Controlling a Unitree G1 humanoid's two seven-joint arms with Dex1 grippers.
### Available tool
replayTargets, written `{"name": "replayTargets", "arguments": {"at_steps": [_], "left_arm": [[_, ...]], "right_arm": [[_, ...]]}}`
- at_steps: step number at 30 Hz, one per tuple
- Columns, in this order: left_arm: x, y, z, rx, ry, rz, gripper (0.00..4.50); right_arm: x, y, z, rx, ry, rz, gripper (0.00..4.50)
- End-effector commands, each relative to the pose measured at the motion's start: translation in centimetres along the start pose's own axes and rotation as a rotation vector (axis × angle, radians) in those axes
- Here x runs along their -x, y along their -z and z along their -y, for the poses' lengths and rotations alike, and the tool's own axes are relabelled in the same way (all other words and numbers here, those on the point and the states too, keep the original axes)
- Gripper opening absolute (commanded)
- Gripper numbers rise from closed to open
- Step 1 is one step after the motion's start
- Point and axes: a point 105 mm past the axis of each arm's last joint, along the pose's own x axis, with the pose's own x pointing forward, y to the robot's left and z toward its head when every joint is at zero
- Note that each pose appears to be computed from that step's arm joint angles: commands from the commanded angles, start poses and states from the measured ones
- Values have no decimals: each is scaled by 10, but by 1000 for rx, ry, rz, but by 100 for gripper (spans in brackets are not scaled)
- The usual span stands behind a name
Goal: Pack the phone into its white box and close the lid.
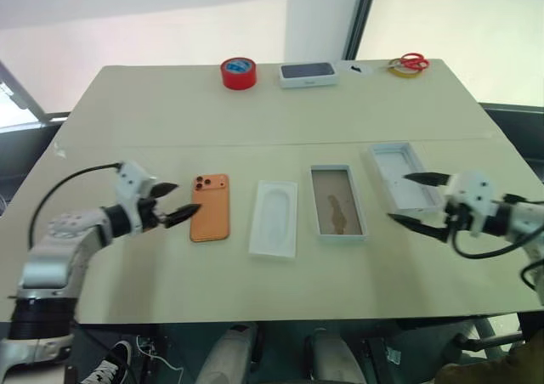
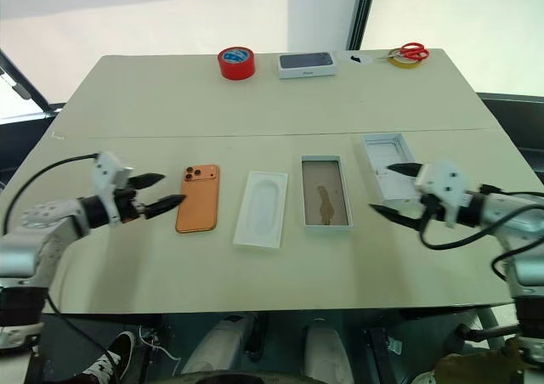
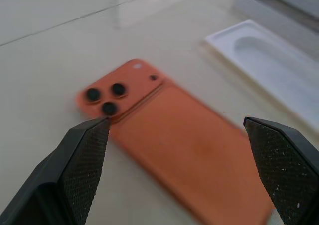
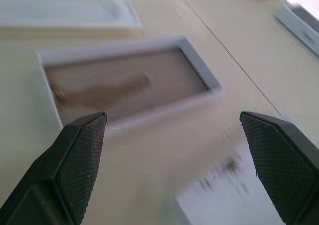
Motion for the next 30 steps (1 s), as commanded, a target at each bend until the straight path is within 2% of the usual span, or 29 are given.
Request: {"name": "replayTargets", "arguments": {"at_steps": [1,8,11,14,19,28,30], "left_arm": [[-20,-15,17,168,37,68,450],[-55,-1,45,330,86,-48,450],[-65,8,55,339,103,-135,450],[-72,3,62,375,148,-115,450],[-75,11,71,402,186,-183,450],[-78,18,77,539,254,-157,450],[-80,23,73,550,227,-158,398]], "right_arm": [[-12,-16,-2,71,-24,22,446],[-18,-11,-7,120,-66,-14,446],[-19,-11,-7,126,-69,-20,446],[-18,-12,-6,130,-64,-22,446],[-18,-12,-7,130,-60,-24,446],[-19,-13,-8,137,-48,-20,446],[-19,-14,-8,136,-46,-19,450]]}}
